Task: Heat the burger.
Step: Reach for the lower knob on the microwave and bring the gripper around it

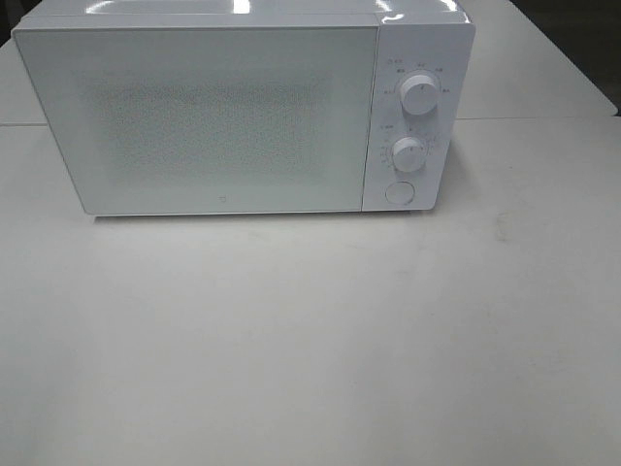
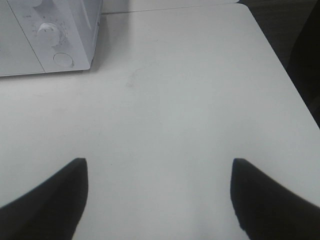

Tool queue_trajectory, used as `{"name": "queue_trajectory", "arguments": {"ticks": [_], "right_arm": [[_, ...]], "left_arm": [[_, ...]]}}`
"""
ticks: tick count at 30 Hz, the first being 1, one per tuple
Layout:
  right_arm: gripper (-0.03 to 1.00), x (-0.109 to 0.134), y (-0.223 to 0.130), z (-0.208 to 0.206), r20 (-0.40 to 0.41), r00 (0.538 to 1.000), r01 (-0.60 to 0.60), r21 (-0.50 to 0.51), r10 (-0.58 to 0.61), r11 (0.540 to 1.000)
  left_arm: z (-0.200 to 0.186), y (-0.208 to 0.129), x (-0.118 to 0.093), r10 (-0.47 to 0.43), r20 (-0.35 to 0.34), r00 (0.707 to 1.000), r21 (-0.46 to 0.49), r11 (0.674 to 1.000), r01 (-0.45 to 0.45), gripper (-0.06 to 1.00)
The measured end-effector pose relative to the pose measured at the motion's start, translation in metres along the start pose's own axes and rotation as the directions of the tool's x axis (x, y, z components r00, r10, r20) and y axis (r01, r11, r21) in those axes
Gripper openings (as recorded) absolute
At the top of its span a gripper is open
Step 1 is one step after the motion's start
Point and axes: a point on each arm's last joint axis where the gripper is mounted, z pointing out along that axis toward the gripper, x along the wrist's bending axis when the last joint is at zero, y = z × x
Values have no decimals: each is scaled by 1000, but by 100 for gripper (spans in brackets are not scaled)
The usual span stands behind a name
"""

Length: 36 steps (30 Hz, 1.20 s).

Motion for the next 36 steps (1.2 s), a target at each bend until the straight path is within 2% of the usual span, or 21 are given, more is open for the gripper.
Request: {"name": "queue_trajectory", "arguments": {"ticks": [8,22,36], "right_arm": [[75,6,22,19,2,1000,17,61,-17,998],[75,17,57,59,-28,999,39,8,-39,999],[75,28,72,115,-45,998,56,102,-52,993]], "left_arm": [[0,0,0,-6,0,1000,0,1000,6,99],[0,0,0,-6,0,1000,0,1000,6,99],[0,0,0,-6,0,1000,0,1000,6,99]]}}
